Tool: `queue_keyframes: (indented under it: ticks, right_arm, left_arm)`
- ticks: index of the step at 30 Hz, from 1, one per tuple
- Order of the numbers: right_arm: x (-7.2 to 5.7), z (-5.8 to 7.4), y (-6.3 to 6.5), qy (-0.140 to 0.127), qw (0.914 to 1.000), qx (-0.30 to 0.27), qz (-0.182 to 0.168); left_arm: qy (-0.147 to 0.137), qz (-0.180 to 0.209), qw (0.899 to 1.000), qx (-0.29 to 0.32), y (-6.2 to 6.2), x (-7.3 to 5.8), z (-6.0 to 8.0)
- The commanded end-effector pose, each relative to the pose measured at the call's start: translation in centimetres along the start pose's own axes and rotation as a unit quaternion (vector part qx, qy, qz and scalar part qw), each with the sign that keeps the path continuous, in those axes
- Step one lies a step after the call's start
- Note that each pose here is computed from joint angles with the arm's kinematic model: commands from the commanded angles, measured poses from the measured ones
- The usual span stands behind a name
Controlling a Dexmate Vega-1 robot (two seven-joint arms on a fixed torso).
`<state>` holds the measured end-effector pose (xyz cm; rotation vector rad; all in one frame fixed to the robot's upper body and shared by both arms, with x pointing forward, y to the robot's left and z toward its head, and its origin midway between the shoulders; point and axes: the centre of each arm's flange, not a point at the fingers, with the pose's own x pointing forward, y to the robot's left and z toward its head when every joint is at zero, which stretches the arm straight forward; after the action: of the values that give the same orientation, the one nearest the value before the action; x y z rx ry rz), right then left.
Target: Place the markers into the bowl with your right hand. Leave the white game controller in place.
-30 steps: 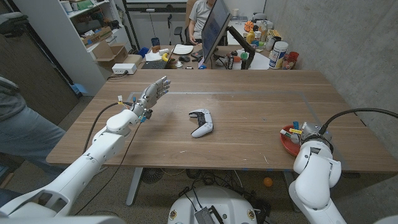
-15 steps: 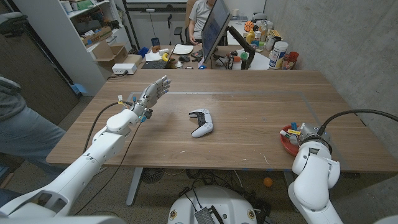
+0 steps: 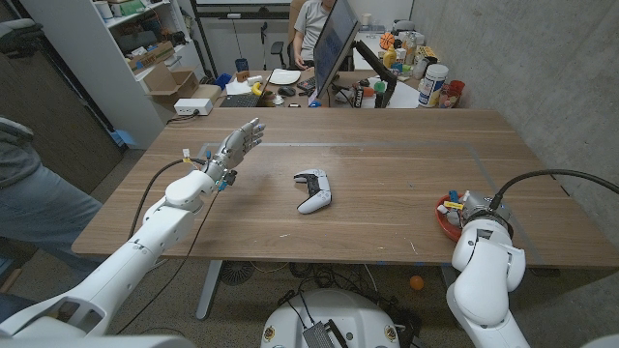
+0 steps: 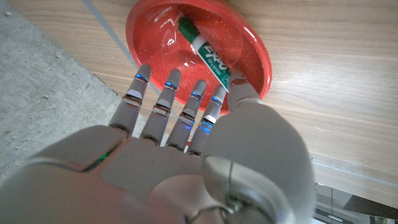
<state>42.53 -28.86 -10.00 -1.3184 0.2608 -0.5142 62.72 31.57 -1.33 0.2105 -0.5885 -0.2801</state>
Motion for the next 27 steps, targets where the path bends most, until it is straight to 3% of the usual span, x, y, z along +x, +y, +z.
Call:
queue_keyframes:
  ticks: [1, 27]
  right_arm:
    - [-0.1, 0.0, -0.6, 0.001, 1.0000, 0.000, -0.009]
    - [-0.8, 0.3, -3.7, -0.006, 0.9986, -0.005, -0.052]
  left_arm:
    - [-0.001, 0.001, 1.000, -0.002, 0.1, 0.0, 0.0]
    - [0.000, 0.000, 1.000, -0.006, 0.2, 0.0, -0.4]
